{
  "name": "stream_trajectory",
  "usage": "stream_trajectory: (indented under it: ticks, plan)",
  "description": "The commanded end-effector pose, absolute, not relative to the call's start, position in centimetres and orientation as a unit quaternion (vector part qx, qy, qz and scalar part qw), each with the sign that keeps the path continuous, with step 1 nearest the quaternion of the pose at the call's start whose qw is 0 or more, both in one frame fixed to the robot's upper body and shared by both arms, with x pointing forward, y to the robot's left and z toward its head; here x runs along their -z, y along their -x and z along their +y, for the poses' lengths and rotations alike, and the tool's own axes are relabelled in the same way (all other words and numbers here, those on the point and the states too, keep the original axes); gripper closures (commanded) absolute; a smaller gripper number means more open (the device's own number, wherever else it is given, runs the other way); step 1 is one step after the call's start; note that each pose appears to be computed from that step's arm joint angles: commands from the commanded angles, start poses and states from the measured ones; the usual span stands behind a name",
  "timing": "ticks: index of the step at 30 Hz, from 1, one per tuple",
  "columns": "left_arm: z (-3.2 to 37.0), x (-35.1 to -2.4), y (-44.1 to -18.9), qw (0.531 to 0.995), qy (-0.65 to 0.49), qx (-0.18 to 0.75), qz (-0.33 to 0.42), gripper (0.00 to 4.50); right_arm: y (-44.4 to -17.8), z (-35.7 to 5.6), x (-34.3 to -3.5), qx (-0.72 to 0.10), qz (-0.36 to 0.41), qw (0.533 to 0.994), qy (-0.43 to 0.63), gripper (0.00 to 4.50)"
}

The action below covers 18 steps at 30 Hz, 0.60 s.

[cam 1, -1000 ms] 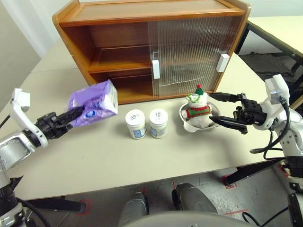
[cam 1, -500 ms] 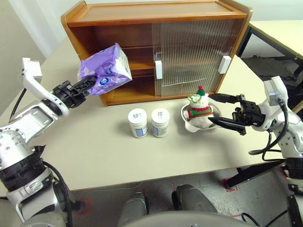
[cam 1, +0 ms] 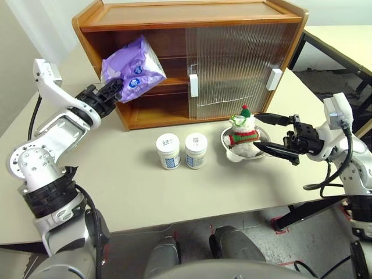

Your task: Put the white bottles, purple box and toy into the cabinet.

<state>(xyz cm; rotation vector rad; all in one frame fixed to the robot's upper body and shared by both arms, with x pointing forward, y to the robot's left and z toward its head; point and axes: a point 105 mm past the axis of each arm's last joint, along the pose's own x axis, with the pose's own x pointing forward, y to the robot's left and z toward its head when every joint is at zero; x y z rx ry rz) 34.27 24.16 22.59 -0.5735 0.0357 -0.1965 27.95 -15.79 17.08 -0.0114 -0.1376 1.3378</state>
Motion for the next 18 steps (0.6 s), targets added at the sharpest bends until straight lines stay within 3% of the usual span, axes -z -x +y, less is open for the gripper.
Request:
stream_trajectory:
  ticks: [1, 7, 18]
  plan:
    - [23.5, -22.5, -35.3, 0.958, 0.272, 0.086, 0.019, 4.45, -27.8, -15.6, -17.2, -0.624, -0.063, 0.779, 0.007, 0.00]
    - [22.0, -23.1, -37.1, 0.957, 0.277, 0.083, 0.002, 4.45, -27.7, -15.0, -17.6, -0.629, -0.069, 0.774, 0.011, 0.00]
    - [23.0, -23.7, -39.2, 0.948, 0.315, 0.032, -0.040, 4.45, -27.4, -14.9, -17.5, -0.622, -0.073, 0.780, 0.008, 0.00]
